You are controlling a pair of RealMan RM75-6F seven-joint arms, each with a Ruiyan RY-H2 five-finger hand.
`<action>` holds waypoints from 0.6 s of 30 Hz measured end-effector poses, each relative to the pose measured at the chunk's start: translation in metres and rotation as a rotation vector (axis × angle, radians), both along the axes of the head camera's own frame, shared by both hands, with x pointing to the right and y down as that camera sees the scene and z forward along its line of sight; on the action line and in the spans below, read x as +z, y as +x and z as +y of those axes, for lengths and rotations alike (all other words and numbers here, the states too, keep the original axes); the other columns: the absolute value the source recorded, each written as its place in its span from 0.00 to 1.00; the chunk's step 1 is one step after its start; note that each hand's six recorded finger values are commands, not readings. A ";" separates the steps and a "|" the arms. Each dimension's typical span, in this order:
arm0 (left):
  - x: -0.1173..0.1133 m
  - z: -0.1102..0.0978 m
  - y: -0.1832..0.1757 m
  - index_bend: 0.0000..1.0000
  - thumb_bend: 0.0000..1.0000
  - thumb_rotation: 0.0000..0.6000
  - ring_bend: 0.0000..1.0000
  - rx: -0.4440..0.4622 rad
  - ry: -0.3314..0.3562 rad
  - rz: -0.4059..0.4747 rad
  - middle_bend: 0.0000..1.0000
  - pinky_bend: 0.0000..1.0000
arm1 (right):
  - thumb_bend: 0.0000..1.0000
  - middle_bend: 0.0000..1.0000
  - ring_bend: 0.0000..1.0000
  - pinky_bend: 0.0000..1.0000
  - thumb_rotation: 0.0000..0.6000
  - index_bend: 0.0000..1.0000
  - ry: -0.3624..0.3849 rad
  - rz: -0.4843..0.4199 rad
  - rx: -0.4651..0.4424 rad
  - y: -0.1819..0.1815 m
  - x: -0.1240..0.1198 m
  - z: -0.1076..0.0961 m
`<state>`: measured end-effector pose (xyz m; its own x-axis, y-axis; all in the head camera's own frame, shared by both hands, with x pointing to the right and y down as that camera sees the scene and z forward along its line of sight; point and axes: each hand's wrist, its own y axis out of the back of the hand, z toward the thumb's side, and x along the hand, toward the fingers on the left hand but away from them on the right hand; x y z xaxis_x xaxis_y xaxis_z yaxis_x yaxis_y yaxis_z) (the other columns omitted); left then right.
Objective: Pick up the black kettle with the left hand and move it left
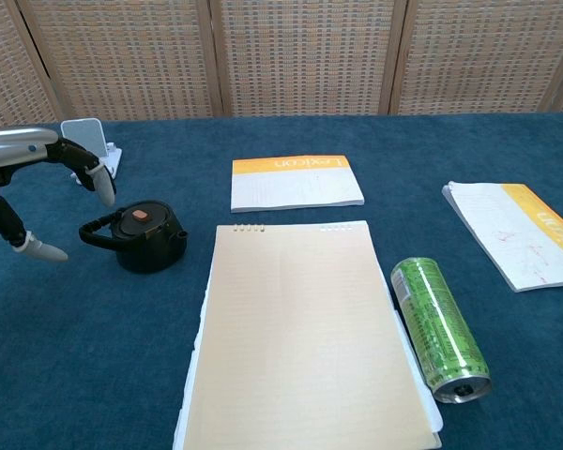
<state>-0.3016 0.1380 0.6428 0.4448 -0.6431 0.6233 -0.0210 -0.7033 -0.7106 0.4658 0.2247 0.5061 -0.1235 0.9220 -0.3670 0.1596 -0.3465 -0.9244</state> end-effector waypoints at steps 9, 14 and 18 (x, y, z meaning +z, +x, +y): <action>0.017 0.004 0.008 0.41 0.00 1.00 0.28 -0.001 -0.043 -0.016 0.33 0.00 | 0.00 0.00 0.00 0.00 1.00 0.05 -0.007 0.001 0.001 0.000 0.002 0.000; 0.020 0.002 0.011 0.42 0.00 1.00 0.29 -0.008 -0.041 -0.012 0.34 0.00 | 0.00 0.00 0.00 0.00 1.00 0.05 -0.011 0.002 0.002 0.000 0.003 0.000; 0.021 0.002 0.011 0.43 0.00 1.00 0.30 -0.007 -0.049 -0.017 0.34 0.00 | 0.00 0.00 0.00 0.00 1.00 0.05 -0.012 0.003 0.002 0.000 0.004 0.000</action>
